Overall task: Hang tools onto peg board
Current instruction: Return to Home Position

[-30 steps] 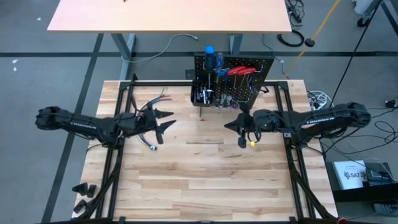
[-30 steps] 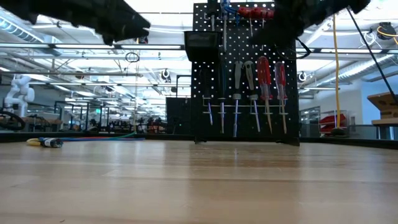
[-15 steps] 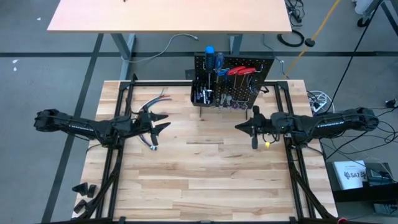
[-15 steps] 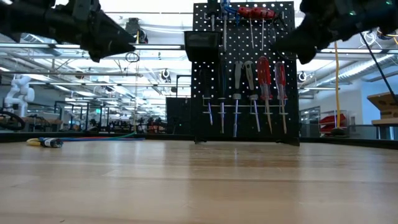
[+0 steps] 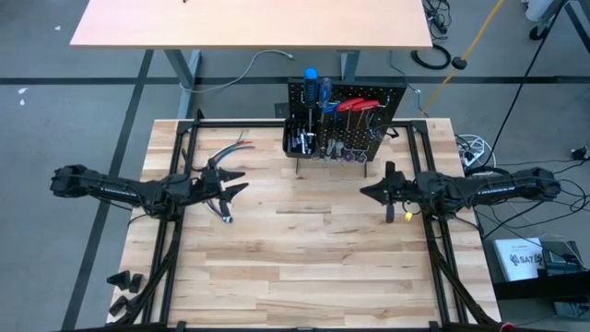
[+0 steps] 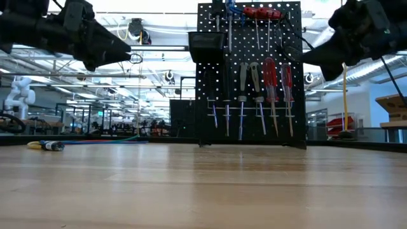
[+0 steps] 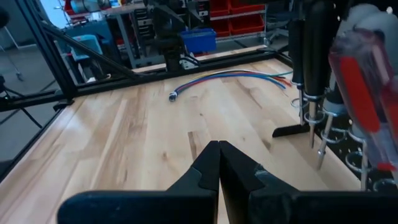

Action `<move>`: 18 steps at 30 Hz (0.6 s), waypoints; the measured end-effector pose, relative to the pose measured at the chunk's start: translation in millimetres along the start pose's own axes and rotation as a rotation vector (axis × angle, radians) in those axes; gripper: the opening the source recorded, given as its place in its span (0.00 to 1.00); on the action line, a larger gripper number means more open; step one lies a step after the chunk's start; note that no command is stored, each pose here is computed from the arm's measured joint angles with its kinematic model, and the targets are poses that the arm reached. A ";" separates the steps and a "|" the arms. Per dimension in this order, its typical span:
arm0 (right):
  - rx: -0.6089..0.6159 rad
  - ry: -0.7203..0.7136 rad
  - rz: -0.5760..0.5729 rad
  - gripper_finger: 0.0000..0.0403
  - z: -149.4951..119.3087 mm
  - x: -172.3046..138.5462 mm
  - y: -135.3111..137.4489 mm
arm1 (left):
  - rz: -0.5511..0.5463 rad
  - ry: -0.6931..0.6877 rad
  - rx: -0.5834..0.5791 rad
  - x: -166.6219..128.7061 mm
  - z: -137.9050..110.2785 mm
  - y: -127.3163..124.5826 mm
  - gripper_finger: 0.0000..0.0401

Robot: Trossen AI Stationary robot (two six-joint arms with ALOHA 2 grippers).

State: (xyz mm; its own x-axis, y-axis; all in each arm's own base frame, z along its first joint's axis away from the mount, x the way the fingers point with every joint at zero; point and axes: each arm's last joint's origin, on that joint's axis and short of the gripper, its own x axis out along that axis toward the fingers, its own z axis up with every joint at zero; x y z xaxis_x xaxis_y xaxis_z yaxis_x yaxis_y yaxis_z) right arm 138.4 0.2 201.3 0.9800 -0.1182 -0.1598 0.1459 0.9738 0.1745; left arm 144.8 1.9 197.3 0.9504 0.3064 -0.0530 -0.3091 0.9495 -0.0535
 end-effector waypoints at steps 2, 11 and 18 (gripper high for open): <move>0.001 -0.004 0.001 0.00 -4.5 -2.6 -1.3 | 0.000 0.000 0.000 -1.3 -2.3 0.7 0.45; 0.019 -0.030 0.002 0.00 -21.6 -11.3 -6.3 | 0.002 0.020 -0.019 -6.4 -17.0 3.8 0.45; 0.031 -0.029 0.001 0.00 -38.9 -14.8 -10.4 | -0.006 0.035 -0.039 -7.4 -23.8 4.4 0.45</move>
State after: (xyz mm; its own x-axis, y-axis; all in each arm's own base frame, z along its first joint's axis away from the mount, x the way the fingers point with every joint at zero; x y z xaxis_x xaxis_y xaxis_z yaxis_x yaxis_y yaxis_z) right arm 117.2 -0.6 164.1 0.9836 -0.1232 -0.1319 0.1486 0.9675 0.2046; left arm 135.6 2.2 173.7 0.9508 0.2972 -0.0874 -0.3047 0.9480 -0.0922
